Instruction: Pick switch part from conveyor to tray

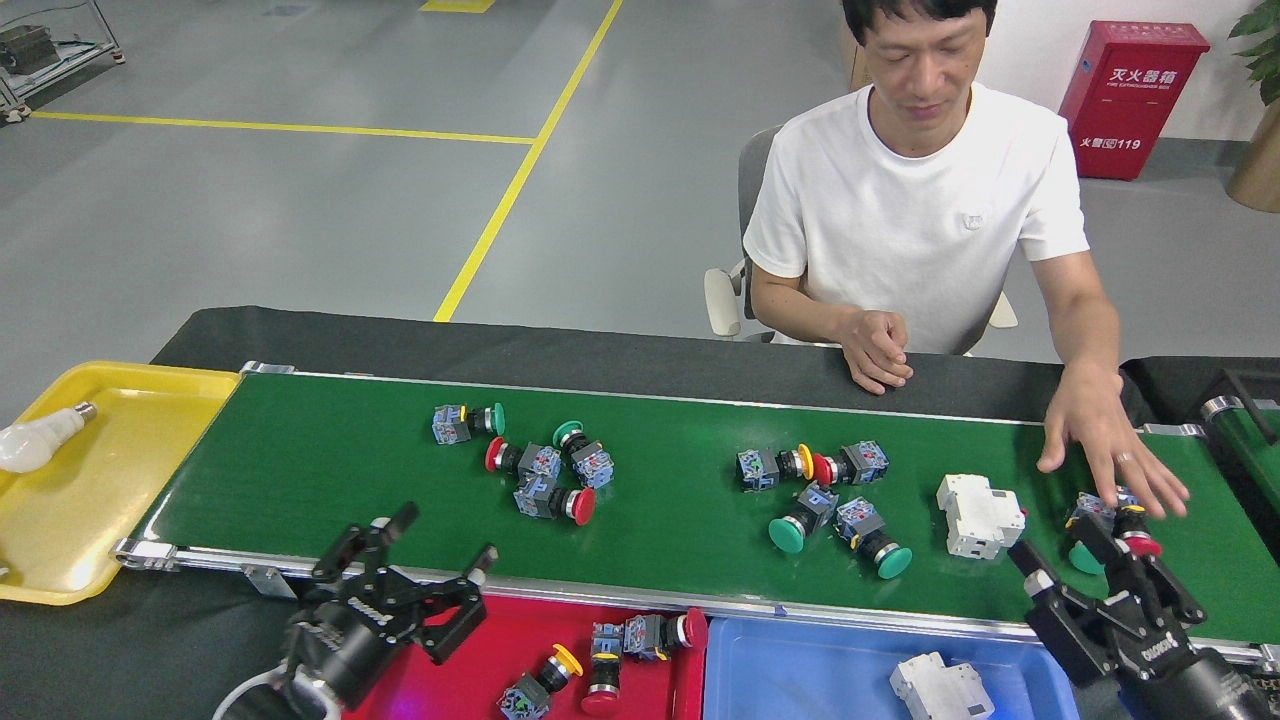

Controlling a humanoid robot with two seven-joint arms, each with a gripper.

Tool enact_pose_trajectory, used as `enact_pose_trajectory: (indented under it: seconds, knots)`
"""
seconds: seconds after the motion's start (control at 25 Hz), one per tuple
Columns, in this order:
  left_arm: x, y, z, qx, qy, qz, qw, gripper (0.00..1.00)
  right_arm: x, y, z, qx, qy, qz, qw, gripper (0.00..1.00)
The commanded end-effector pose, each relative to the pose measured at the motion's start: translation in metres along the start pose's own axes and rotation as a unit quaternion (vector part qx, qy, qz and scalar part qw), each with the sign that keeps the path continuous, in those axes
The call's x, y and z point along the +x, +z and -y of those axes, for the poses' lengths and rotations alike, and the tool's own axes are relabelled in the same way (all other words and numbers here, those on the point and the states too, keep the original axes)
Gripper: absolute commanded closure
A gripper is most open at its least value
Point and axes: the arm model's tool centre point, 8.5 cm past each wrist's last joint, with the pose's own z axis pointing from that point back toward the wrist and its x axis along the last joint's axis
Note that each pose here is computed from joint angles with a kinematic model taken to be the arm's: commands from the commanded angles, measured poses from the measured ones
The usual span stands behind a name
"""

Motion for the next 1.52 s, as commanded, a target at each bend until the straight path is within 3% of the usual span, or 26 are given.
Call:
enact_pose_trajectory:
  seconds: [0.0, 0.08, 0.16, 0.32, 0.44, 0.6, 0.64, 0.68, 0.72, 0.76, 0.8, 0.88, 1.0, 1.12, 1.28, 1.32, 1.36, 1.4, 1.44, 1.48]
  knots:
    - [-0.008, -0.019, -0.005, -0.002, 0.002, -0.019, 1.000, 0.00, 0.006, -0.024, -0.002, 0.000, -0.004, -0.079, 0.997, 0.07]
    - [-0.019, -0.034, -0.005, -0.013, 0.007, -0.036, 0.999, 0.00, 0.011, -0.033, -0.014, 0.018, -0.001, -0.137, 0.990, 0.05]
    - [-0.030, -0.042, -0.007, -0.021, 0.010, -0.046, 0.999, 0.00, 0.025, -0.036, -0.024, 0.036, 0.005, -0.144, 0.989, 0.05]
    - [-0.033, -0.045, -0.010, -0.020, 0.008, -0.047, 0.999, 0.00, 0.042, 0.002, -0.047, 0.085, 0.029, -0.124, 0.988, 0.05]
    - [-0.033, -0.046, -0.009, -0.023, 0.007, -0.047, 0.999, 0.00, 0.033, 0.014, -0.042, 0.116, 0.084, -0.051, 0.988, 0.05]
    - [-0.034, -0.048, -0.005, -0.028, 0.014, -0.051, 0.998, 0.01, 0.038, 0.016, -0.044, 0.118, 0.082, -0.030, 0.989, 0.05]
    - [-0.036, -0.050, -0.005, -0.030, 0.012, -0.062, 0.998, 0.09, 0.040, 0.016, -0.046, 0.116, 0.077, -0.030, 0.990, 0.05]
    - [-0.038, -0.050, -0.005, -0.031, 0.010, -0.071, 0.997, 0.27, 0.043, 0.015, -0.047, 0.114, 0.072, -0.031, 0.990, 0.05]
    - [-0.038, -0.050, -0.004, -0.038, -0.002, -0.074, 0.996, 0.58, 0.045, 0.014, -0.048, 0.111, 0.066, -0.031, 0.991, 0.05]
    - [-0.038, -0.050, -0.002, -0.047, -0.017, -0.071, 0.996, 0.83, 0.048, 0.012, -0.049, 0.108, 0.062, -0.031, 0.992, 0.05]
    - [-0.039, -0.049, -0.001, -0.050, -0.020, -0.071, 0.996, 0.91, 0.050, 0.010, -0.049, 0.105, 0.058, -0.032, 0.992, 0.05]
    - [-0.040, -0.047, -0.001, -0.048, -0.017, -0.070, 0.996, 0.97, 0.057, 0.006, -0.052, 0.094, 0.037, -0.042, 0.994, 0.06]
    - [-0.038, -0.044, -0.004, -0.037, -0.012, -0.064, 0.997, 0.97, 0.063, 0.003, -0.056, 0.077, 0.013, -0.076, 0.994, 0.09]
    - [-0.029, -0.025, -0.009, -0.015, -0.014, -0.029, 0.999, 0.97, 0.059, 0.004, -0.054, 0.062, 0.011, -0.094, 0.994, 0.13]
    - [-0.010, 0.040, -0.004, 0.001, -0.032, 0.012, 0.999, 0.95, 0.055, 0.007, -0.052, 0.064, 0.018, -0.097, 0.993, 0.09]
    - [-0.004, 0.061, 0.000, 0.002, -0.032, 0.027, 0.999, 0.87, 0.054, 0.007, -0.053, 0.065, 0.019, -0.097, 0.993, 0.08]
    - [0.002, 0.077, 0.005, -0.003, -0.033, 0.041, 0.999, 0.71, 0.054, 0.008, -0.054, 0.066, 0.020, -0.098, 0.993, 0.08]
    - [0.009, 0.094, 0.010, -0.009, -0.031, 0.046, 0.998, 0.30, 0.053, 0.008, -0.055, 0.068, 0.019, -0.097, 0.993, 0.08]
    - [0.013, 0.103, 0.012, -0.010, -0.030, 0.043, 0.999, 0.00, 0.052, 0.009, -0.055, 0.069, 0.020, -0.098, 0.993, 0.07]
    - [0.017, 0.113, 0.016, -0.015, -0.028, 0.040, 0.999, 0.00, 0.052, 0.006, -0.056, 0.069, 0.018, -0.098, 0.993, 0.07]
